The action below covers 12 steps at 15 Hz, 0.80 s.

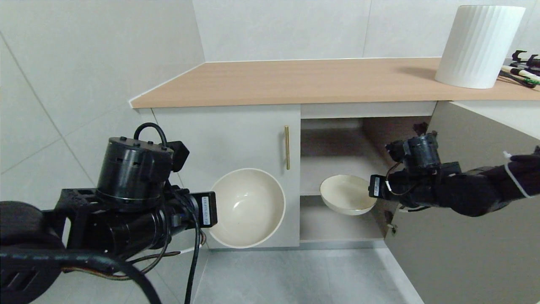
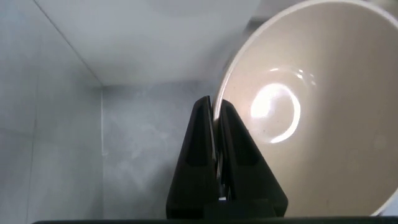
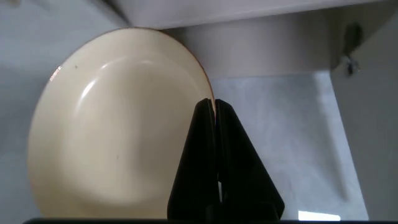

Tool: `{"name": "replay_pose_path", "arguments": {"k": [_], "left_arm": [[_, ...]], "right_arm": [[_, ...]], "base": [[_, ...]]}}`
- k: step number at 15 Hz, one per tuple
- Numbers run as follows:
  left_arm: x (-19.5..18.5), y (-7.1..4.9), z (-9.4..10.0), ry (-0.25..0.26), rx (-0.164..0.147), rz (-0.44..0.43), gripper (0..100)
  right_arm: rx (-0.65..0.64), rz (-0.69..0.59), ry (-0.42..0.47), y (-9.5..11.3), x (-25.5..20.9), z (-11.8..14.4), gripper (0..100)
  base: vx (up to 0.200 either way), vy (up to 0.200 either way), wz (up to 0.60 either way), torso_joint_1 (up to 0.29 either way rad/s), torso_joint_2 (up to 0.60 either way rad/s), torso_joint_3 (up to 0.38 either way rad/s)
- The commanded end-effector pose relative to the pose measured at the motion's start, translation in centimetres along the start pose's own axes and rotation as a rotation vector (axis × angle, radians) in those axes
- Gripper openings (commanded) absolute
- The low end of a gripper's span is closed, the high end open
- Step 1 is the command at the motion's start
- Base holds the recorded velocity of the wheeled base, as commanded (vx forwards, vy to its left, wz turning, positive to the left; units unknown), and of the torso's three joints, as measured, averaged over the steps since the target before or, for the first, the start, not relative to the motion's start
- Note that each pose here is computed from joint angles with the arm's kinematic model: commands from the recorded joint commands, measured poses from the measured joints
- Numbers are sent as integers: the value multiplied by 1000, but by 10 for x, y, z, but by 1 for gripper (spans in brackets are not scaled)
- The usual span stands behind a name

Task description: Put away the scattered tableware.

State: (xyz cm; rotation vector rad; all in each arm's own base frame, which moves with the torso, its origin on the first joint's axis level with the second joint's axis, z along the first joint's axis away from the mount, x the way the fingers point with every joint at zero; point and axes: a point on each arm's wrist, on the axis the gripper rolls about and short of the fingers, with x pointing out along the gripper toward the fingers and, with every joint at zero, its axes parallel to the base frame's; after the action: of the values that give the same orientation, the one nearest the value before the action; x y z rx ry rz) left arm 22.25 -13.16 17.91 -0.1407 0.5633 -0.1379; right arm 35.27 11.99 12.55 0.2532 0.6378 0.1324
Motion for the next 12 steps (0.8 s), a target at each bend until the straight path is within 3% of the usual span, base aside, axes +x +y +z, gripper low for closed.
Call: {"name": "replay_pose_path", "arguments": {"k": [1, 12], "left_arm": [[6, -1, 0, 6, 3, 6, 0], [11, 0, -2, 24, 5, 15, 0]], "right_arm": [[23, -57, -7, -13, 41, 7, 0], [70, -176, -72, -47, 117, 20, 0]], "base": [[0, 0, 0, 0, 0, 0], [0, 0, 0, 0, 0, 0]]}}
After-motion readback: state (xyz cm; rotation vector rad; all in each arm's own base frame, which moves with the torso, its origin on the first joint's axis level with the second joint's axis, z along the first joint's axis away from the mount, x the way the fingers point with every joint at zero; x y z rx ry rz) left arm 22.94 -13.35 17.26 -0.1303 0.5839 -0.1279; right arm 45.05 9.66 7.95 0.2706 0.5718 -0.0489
